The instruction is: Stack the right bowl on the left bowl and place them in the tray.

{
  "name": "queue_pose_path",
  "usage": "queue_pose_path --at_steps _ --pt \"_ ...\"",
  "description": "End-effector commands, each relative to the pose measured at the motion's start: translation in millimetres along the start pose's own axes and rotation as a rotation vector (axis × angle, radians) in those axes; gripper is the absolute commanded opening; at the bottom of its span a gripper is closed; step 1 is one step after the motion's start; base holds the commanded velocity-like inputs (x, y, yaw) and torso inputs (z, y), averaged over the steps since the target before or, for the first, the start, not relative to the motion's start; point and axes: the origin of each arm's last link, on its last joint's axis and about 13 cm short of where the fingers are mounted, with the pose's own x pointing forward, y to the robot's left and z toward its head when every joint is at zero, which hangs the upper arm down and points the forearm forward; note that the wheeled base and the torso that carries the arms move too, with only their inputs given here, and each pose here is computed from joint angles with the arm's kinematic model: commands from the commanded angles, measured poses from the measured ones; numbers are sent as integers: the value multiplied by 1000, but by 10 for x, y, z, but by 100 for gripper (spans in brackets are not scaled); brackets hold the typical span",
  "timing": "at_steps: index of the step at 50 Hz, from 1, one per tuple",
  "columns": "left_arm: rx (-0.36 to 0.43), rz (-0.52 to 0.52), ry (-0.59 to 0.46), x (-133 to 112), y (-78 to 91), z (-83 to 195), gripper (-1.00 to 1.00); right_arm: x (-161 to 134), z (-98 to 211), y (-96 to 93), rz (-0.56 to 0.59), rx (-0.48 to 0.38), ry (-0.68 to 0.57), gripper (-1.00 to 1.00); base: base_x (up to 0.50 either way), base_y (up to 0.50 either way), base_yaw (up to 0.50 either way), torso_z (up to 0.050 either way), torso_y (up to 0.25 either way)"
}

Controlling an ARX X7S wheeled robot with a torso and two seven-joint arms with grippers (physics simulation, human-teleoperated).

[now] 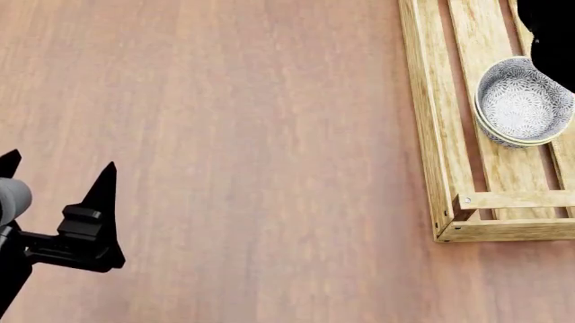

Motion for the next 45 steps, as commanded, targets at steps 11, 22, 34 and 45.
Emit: queue_pose_path --at_steps 11,22,34,45 --pt "7 0 -36 7 -17 49 100 -1275 -976 -33 419 -299 -230 100 0 0 0 0 0" --pt "7 1 -52 8 -20 90 100 -1762 -1231 -169 513 -327 -289 100 0 0 0 0 0" --pt "21 6 -69 9 -38 118 100 -2033 -1461 -345 512 -386 -397 100 0 0 0 0 0" --pt "29 18 -82 0 -40 135 100 -2036 -1566 -458 490 -408 -385 100 0 0 0 0 0"
